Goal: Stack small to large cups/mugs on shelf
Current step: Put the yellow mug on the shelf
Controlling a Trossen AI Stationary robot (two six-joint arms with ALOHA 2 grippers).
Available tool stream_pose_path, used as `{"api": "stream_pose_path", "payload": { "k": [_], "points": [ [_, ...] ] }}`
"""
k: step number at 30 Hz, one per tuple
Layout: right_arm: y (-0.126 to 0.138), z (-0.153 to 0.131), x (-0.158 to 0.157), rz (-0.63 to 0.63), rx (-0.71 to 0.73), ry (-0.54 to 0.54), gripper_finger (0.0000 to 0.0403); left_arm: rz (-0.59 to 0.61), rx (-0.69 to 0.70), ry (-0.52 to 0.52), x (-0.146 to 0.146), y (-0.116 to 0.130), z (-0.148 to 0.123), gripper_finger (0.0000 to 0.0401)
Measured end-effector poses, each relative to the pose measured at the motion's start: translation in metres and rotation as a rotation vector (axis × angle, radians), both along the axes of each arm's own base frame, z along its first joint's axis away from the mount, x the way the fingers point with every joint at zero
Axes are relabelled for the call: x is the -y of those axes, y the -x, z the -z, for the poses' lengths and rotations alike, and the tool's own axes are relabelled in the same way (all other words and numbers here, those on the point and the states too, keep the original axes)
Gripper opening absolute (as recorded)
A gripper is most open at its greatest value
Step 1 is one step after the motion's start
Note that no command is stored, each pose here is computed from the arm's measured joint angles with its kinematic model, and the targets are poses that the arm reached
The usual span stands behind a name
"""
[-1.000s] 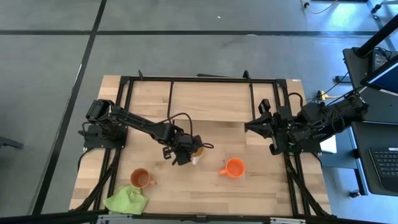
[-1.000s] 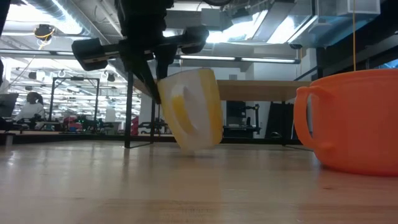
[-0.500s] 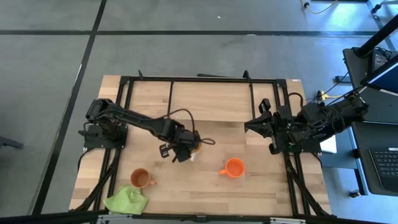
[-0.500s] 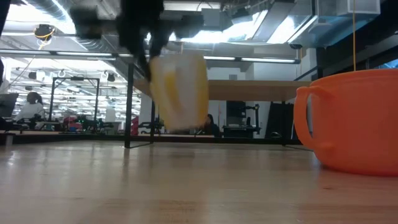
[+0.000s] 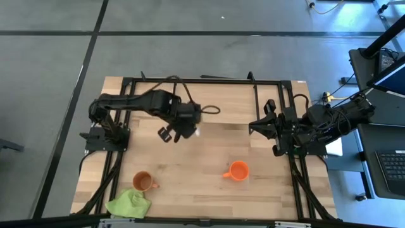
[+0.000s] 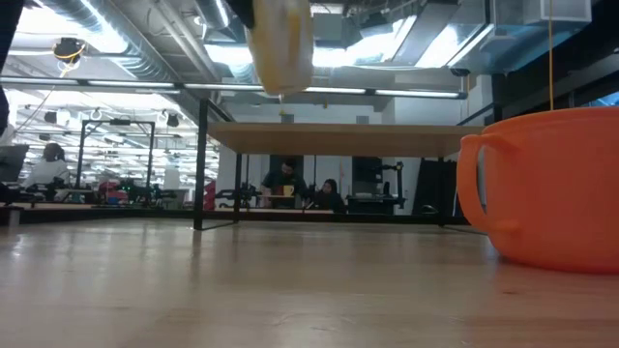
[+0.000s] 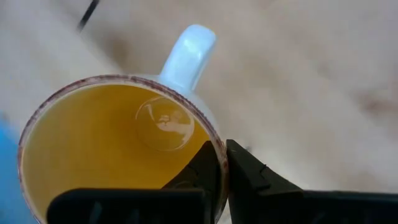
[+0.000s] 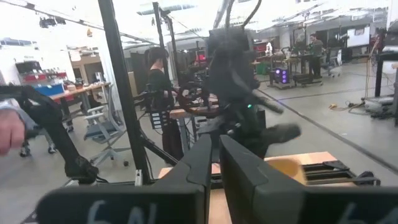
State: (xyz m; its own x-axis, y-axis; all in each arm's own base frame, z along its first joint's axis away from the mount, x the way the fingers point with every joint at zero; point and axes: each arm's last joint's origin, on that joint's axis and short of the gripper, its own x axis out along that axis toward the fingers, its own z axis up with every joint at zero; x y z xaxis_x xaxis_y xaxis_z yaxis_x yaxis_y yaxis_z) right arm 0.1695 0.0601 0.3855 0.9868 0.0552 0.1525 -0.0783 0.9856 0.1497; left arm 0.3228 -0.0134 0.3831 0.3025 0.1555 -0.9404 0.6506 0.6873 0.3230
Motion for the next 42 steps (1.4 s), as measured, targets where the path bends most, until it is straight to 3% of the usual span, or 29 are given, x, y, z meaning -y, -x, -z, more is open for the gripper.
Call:
{"api": "stream_pose_path", "payload": {
  "k": [3,13,18,24,30,38,42],
  "points": [
    [0.0,0.0,0.0,0.005,0.001,0.022,0.0035,-0.06,-0.042,-0.061,-0.013,0.005,-0.001,0.001],
    [0.0,0.0,0.001,0.045,-0.002,0.016,0.0035,-0.132,-0.086,-0.043,-0.054,0.007,0.005,0.001],
    [0.0,0.0,0.001,0.036,-0.006,-0.085,0.0035,-0.172,-0.046,0.036,-0.079,0.008,0.004,0.001],
    [-0.01,0.012,0.002,0.158,-0.081,-0.316,0.0035,-0.224,-0.041,0.074,-0.098,0.012,0.005,0.001],
    [-0.02,0.011,-0.002,0.194,-0.042,-0.297,0.0035,-0.234,-0.034,0.115,-0.103,0.014,0.005,0.001],
    [-0.022,-0.006,-0.002,0.164,0.162,-0.454,0.0035,-0.237,-0.095,0.124,-0.106,0.016,0.018,0.001],
    [-0.022,-0.008,-0.002,0.178,0.17,-0.408,0.0035,-0.234,-0.137,0.096,-0.107,0.017,0.029,0.0011]
  ]
}}
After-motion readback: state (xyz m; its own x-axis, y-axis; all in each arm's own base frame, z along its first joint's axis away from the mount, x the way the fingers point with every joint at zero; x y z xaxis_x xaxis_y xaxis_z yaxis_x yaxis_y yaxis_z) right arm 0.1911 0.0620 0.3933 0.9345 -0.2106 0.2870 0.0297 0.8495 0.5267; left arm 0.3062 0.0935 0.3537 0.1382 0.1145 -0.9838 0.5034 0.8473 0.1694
